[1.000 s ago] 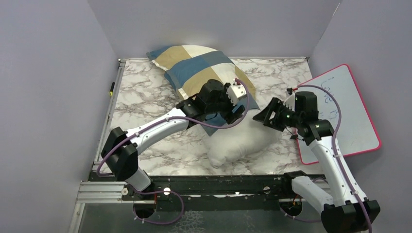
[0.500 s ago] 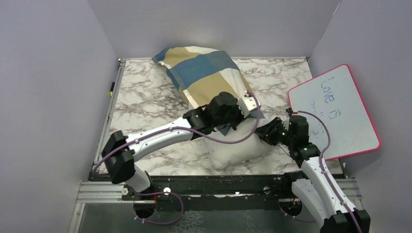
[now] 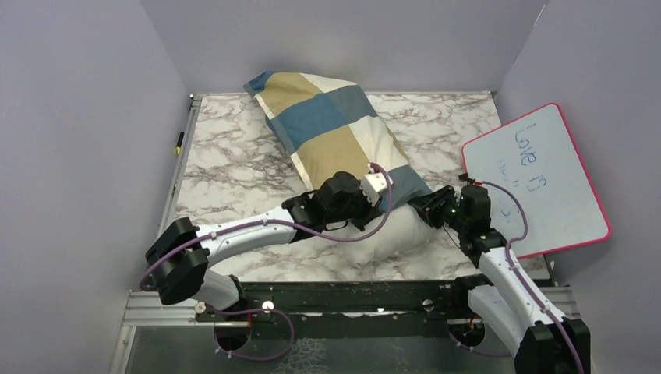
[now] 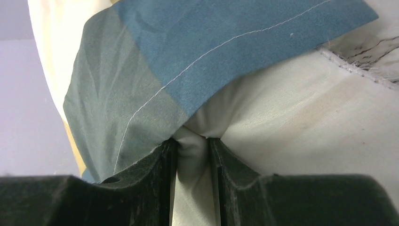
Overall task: Put the pillow into the pillowcase
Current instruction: Stuff the pillow into the pillowcase.
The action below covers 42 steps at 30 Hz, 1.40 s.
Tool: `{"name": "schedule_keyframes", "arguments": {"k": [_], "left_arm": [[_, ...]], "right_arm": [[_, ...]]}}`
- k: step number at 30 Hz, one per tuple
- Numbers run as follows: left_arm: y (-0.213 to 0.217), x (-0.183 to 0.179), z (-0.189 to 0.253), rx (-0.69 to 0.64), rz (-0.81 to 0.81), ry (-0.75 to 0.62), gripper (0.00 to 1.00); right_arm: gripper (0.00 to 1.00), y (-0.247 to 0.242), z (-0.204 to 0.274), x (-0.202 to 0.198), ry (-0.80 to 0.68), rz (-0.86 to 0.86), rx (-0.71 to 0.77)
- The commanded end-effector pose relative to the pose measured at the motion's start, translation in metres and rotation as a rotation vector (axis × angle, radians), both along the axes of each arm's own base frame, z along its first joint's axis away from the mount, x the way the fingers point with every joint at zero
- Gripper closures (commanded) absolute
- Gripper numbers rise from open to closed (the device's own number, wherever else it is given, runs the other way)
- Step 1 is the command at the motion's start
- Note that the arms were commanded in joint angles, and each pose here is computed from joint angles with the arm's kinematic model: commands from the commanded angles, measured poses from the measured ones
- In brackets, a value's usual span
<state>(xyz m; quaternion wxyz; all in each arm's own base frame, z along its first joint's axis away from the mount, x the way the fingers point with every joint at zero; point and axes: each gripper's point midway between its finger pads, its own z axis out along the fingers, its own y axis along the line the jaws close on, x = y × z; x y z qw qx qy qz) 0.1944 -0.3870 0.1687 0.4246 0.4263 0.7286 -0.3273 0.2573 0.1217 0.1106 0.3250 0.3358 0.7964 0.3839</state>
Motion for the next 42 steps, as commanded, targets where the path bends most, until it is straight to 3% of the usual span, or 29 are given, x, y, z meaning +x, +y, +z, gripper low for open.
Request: {"name": "schedule_keyframes", "arguments": {"k": [1, 6, 10, 17, 23, 26, 28, 30, 32, 39, 42], "left_arm": [[0.005, 0.011, 0.039, -0.082, 0.020, 0.077, 0.93], [0.043, 0.033, 0.052, -0.029, 0.150, 0.015, 0.73], [0.072, 0.036, 0.051, 0.064, 0.204, -0.054, 0.43], [0.093, 0.023, 0.038, 0.112, 0.171, -0.087, 0.26], [0.077, 0.025, 0.028, 0.053, 0.104, -0.147, 0.24], [0.071, 0.028, 0.014, 0.065, 0.080, -0.164, 0.34], [0.067, 0.027, 0.011, 0.079, 0.045, -0.172, 0.54], [0.064, 0.026, 0.019, 0.076, 0.017, -0.192, 0.83], [0.062, 0.025, 0.031, 0.065, -0.008, -0.217, 1.00], [0.062, 0.006, 0.089, 0.034, -0.129, -0.262, 1.00], [0.054, -0.021, 0.106, -0.036, -0.263, -0.221, 1.00]], "right_arm": [[0.66, -0.014, -0.005, 0.009, 0.001, -0.066, -0.078], [0.65, -0.013, 0.000, 0.009, -0.018, -0.053, -0.078], [0.62, -0.008, 0.015, 0.012, -0.081, 0.028, -0.133], [0.51, -0.014, 0.050, -0.001, -0.113, 0.177, -0.322], [0.39, -0.011, 0.072, -0.039, -0.001, 0.292, -0.337], [0.34, -0.003, 0.070, -0.069, 0.116, 0.265, -0.211], [0.30, 0.004, 0.067, -0.091, 0.194, 0.235, -0.102], [0.25, 0.012, 0.066, -0.106, 0.239, 0.177, 0.038], [0.24, 0.022, 0.066, -0.109, 0.232, 0.155, 0.161], [0.25, 0.034, 0.069, -0.064, 0.113, 0.110, 0.330], [0.33, 0.025, 0.072, -0.042, 0.047, 0.016, 0.339]]}}
